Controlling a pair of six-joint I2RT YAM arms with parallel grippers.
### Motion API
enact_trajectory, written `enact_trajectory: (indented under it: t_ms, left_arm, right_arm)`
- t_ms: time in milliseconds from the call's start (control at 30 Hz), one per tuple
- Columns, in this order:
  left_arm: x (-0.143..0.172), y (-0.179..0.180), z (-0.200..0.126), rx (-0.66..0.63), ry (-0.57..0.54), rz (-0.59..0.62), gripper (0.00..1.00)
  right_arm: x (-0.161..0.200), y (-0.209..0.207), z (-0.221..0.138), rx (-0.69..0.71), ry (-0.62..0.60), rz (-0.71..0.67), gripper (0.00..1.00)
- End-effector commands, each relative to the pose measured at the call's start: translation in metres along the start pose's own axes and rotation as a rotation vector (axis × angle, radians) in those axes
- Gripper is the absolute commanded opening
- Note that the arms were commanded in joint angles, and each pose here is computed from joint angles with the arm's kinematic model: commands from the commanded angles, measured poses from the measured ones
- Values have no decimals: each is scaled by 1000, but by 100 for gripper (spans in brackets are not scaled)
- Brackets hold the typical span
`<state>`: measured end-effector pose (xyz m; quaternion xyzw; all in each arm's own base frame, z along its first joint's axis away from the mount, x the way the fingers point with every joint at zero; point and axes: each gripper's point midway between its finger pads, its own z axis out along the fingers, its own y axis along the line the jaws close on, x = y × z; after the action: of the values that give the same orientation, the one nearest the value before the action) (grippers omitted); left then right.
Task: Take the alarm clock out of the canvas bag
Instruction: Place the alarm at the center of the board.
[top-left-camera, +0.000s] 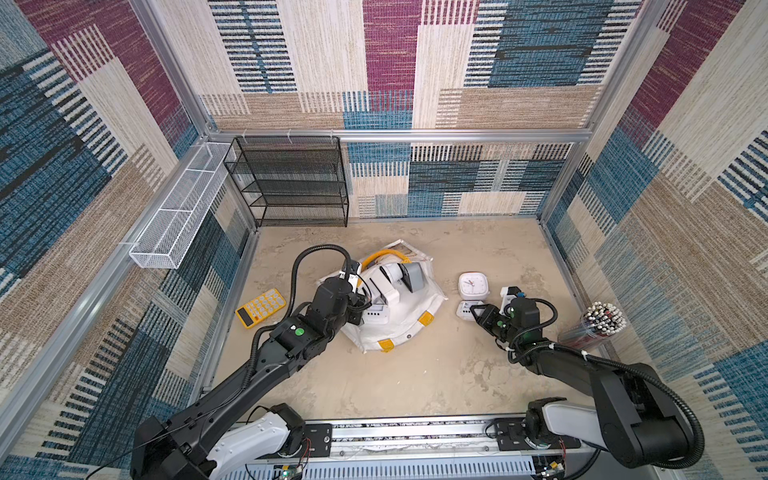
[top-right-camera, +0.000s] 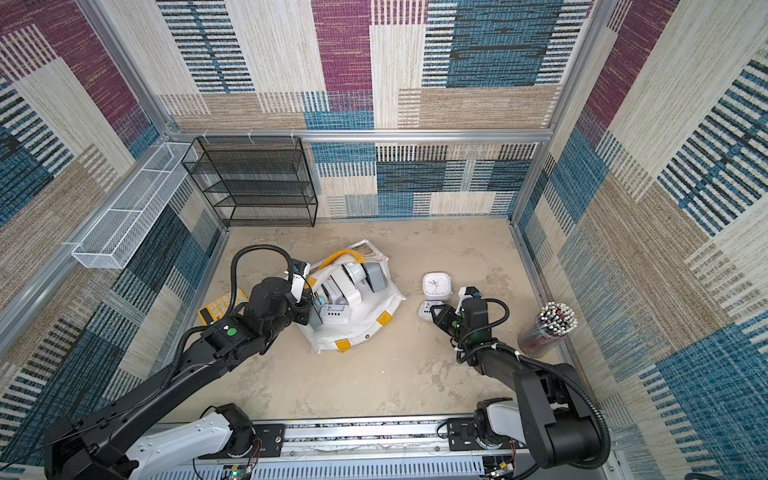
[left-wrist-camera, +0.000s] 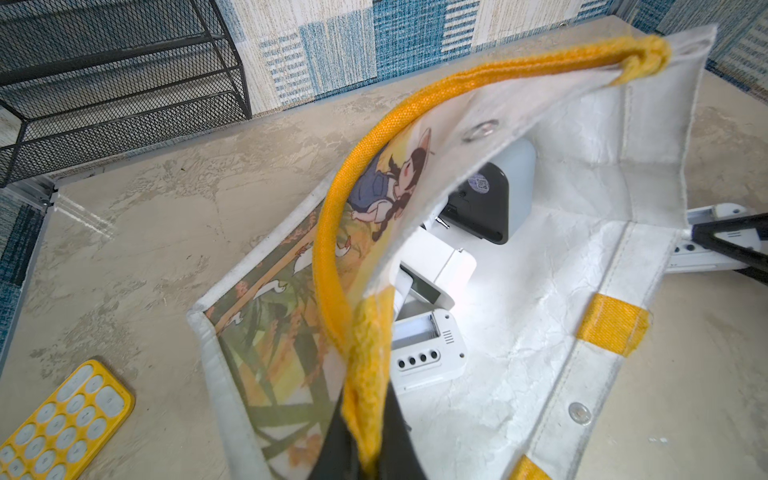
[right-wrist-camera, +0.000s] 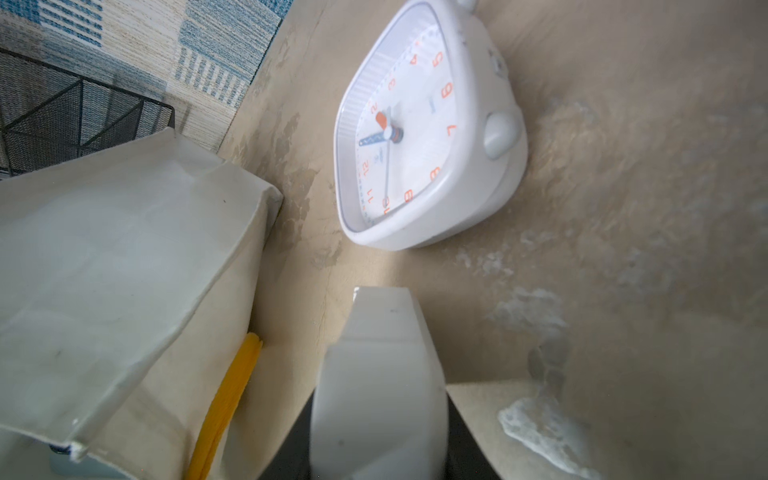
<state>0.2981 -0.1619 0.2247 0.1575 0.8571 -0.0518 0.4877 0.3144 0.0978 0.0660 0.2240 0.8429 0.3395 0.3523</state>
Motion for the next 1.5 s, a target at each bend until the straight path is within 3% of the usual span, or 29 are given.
enact_trajectory:
  t_ms: [0,433,700,1000,1467]
  left_arm:
    - [2,5,-2,-27,0,-14,0]
    - [3,6,-2,-30,0,-16,0]
    - [3,7,-3,-32,-4,-19,0]
    - [3,7,-3,-32,-4,-20,0]
    - [4,7,-3,-29,-2,-24,0]
  right_arm:
    - [-10,12,2,-50,-20,-20,37]
    - [-20,-3,8,-18,-32,13,44]
    - [-23,-7,11,18,-24,17,57]
    - [-25,-11,7,57,-34,34,86]
    - [-34,-19,1,126,-76,43,96]
